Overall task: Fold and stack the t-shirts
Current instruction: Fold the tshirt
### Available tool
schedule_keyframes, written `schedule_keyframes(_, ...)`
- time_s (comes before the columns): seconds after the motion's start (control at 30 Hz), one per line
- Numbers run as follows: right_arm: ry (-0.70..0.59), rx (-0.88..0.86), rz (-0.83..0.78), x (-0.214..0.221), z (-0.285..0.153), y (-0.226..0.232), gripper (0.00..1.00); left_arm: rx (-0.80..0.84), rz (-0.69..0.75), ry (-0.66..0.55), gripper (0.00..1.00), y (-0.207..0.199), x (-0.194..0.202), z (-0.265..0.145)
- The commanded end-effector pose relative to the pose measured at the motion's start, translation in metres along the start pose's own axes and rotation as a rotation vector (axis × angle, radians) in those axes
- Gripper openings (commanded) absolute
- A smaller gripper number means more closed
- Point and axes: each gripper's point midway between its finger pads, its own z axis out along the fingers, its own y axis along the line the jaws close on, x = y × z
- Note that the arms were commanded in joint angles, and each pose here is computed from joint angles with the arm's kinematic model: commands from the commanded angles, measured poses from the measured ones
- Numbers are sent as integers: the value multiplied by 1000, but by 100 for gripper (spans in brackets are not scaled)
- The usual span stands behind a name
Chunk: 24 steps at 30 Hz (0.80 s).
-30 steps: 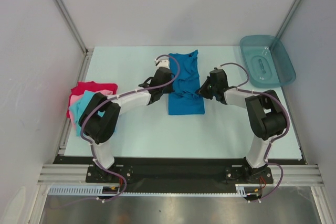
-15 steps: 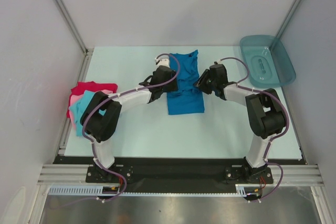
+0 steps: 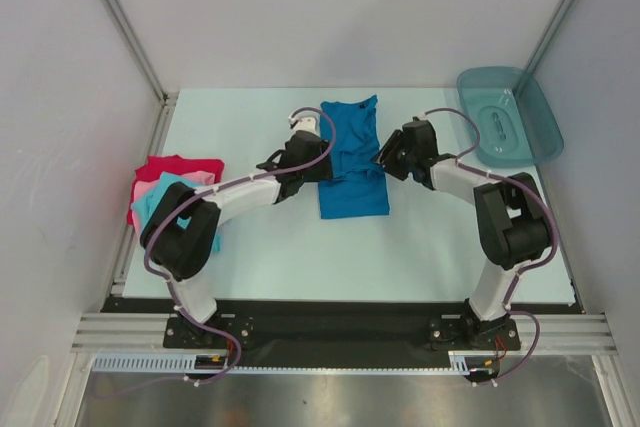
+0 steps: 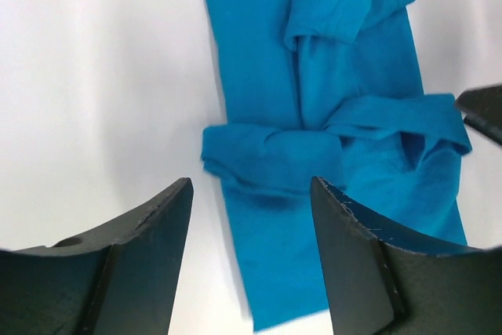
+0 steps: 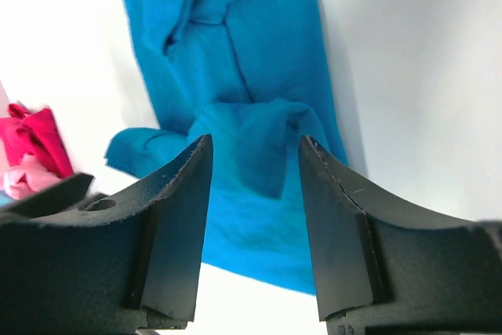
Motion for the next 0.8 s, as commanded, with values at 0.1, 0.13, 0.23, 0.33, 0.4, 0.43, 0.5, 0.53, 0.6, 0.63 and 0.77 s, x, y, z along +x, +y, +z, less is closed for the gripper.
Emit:
schedule_keyframes(0.1,-67,-72,-11,-14,-27,32,52,58,-52,-74,67,-3,-15,-43)
schedule_keyframes(0.13,-60,-71,-11,-10,-26,32,52,53,-51,-60,66,-1,-7,-44)
schedule_keyframes(0.23,-46,-70,-11,-1,-24,33,52,54,-60,-57,66,3,0,-50)
schedule_keyframes(0.33,-43,-64,-15,3,-23,33,51,51,-60,-59,65,7,5,-56)
schedule_keyframes(0.4,-43,-54,-23,5,-24,31,51,56,-63,-60,65,8,6,-60)
schedule_keyframes(0.43,-41,-50,-25,6,-24,29,51,56,-62,-55,65,8,9,-60)
schedule_keyframes(0.5,-42,-40,-24,8,-26,24,51,61,-62,-52,65,8,15,-62)
schedule_keyframes(0.53,-48,-36,-24,6,-28,22,51,63,-64,-56,65,8,15,-64)
schedule_keyframes(0.6,-50,-24,-33,6,-31,19,51,66,-68,-52,65,8,20,-64)
schedule_keyframes(0.63,-52,-18,-37,6,-33,17,51,65,-66,-44,65,10,25,-64)
schedule_keyframes(0.77,-56,7,-37,2,-41,7,51,74,-69,-39,64,9,33,-64)
